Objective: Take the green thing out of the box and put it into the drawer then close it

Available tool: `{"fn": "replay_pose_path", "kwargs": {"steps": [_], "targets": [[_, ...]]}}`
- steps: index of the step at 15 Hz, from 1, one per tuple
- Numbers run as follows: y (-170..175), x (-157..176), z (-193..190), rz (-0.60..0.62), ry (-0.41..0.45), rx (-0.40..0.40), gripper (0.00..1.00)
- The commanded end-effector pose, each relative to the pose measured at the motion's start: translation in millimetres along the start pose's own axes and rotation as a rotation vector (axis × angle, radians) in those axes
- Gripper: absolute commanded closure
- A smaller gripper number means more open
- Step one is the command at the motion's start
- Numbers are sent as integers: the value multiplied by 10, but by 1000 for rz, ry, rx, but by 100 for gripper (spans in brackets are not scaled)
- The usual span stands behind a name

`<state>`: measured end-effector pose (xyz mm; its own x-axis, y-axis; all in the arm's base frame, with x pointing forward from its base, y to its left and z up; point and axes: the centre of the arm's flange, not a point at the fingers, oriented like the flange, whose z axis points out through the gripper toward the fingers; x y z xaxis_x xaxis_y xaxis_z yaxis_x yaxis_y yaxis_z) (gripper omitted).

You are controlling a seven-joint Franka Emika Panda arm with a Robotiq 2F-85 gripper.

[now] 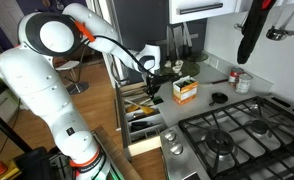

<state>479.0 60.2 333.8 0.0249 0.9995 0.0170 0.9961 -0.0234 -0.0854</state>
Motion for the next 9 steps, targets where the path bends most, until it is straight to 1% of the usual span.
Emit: {"fn": "replay_pose_path", "kwargs": {"steps": [1,2,6,9], "targets": [[-105,-55,-91,18,-1,-52,100],[-72,-70,-96,26,-10,-95,100],[83,-104,11,144,-8,-202,100],[139,-133,201,212,-31,-253,100]]}}
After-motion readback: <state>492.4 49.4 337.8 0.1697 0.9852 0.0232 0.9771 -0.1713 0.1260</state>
